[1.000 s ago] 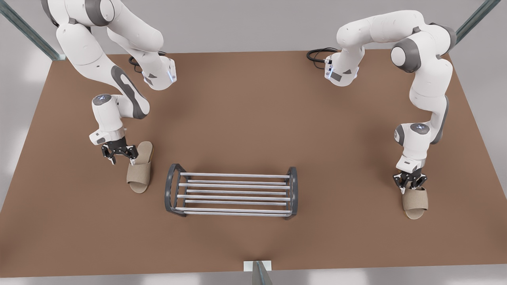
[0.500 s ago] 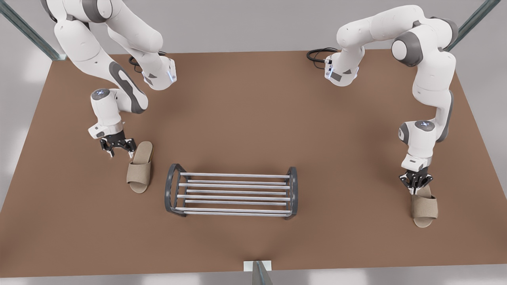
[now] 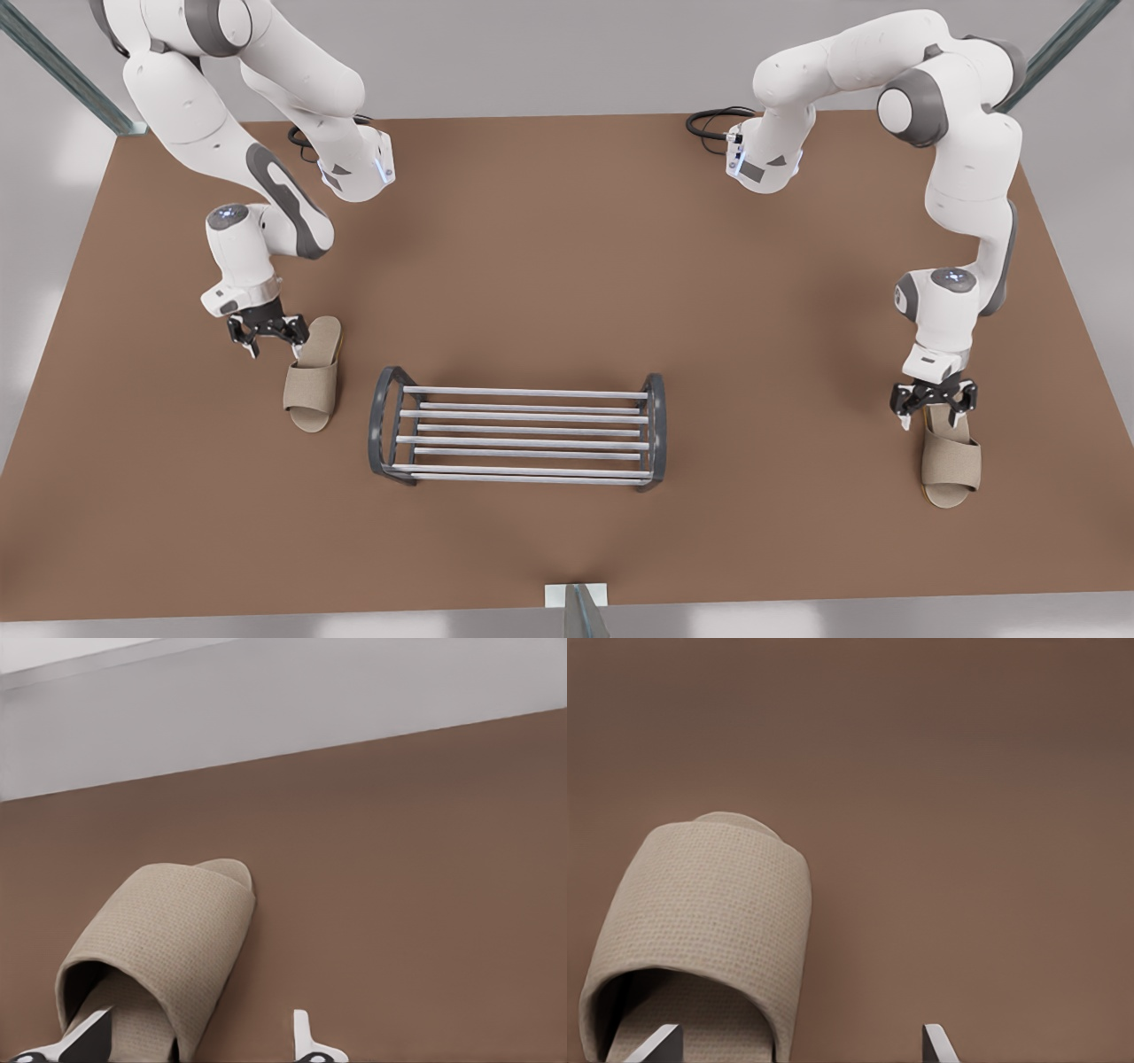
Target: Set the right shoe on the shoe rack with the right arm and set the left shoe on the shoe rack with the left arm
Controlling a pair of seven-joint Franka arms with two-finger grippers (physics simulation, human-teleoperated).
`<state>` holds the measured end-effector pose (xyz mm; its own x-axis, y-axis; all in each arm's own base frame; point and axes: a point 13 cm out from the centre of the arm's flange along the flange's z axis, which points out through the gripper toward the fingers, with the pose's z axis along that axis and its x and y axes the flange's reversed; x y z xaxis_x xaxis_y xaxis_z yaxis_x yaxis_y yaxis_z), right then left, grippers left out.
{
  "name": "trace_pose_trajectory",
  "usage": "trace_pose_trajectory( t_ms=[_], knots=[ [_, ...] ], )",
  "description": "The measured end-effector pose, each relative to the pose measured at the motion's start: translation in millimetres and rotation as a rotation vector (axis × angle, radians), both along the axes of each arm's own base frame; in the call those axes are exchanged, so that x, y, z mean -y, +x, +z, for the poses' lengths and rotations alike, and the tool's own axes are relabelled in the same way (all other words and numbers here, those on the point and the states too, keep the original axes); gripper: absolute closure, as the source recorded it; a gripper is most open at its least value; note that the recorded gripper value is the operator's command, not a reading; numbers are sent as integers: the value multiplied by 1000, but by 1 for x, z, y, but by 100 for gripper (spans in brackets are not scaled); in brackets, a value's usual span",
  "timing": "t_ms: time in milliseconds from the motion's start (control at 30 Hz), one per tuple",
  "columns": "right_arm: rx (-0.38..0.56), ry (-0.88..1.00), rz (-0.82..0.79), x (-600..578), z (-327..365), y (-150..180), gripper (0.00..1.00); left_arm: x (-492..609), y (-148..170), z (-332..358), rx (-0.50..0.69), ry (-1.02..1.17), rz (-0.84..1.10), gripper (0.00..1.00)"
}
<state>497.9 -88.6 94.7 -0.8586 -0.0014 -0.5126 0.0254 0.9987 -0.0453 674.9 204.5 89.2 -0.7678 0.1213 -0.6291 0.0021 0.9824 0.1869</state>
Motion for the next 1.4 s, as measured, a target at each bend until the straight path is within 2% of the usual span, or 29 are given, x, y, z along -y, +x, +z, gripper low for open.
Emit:
trace_pose_trajectory(
  t_ms=[400,800,1133,1367,1400],
  knots=[
    [-11,15,13,-14,-14,13,0,5,24,-24,12,-20,17,0],
    [3,23,-8,-12,-17,30,0,-3,27,-31,11,-19,28,0],
    [-15,34,7,-23,-31,32,0,-24,18,-38,2,-15,48,0],
    [-17,54,19,-38,-37,39,0,-26,31,-39,17,-7,43,0],
    [-16,58,20,-41,-37,39,11,-27,31,-41,17,-7,43,0]
  ],
)
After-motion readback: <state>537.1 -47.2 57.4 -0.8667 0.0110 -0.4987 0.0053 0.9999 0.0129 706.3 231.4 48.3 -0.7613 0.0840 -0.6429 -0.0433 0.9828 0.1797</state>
